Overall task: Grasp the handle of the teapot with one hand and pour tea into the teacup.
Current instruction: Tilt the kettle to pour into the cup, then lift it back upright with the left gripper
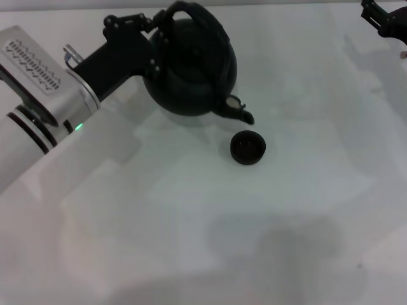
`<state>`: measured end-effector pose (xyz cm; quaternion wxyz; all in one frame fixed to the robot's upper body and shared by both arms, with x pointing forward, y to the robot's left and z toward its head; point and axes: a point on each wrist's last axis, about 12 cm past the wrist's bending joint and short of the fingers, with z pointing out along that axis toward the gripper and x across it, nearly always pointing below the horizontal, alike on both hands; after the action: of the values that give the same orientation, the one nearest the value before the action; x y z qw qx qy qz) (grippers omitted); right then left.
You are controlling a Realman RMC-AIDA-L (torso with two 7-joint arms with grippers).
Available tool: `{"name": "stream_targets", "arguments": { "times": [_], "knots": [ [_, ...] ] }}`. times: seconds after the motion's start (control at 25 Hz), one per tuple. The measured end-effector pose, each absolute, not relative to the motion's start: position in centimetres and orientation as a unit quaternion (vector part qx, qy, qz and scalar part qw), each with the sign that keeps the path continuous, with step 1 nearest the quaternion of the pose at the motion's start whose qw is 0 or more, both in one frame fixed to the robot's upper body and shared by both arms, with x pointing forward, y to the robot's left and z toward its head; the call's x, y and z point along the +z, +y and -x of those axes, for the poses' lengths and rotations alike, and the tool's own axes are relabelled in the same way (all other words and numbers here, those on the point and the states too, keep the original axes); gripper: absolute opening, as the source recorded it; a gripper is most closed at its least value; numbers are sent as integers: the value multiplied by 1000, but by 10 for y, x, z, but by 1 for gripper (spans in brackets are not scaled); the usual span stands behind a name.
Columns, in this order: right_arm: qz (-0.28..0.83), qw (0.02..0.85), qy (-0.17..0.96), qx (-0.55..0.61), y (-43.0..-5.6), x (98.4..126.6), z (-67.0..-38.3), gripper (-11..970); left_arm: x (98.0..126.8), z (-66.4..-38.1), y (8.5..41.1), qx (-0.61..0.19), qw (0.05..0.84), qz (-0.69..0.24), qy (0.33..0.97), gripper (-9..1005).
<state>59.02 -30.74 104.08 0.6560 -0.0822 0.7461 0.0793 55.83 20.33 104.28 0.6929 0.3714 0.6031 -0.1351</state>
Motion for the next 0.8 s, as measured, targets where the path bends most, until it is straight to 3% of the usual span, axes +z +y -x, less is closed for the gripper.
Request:
{"name": "stream_targets", "arguments": {
  "times": [0.8],
  "knots": [
    [72,657,746,85,-307,1042,-592,868,1036,-551,209,-98,690,-409,589,83]
  ]
}}
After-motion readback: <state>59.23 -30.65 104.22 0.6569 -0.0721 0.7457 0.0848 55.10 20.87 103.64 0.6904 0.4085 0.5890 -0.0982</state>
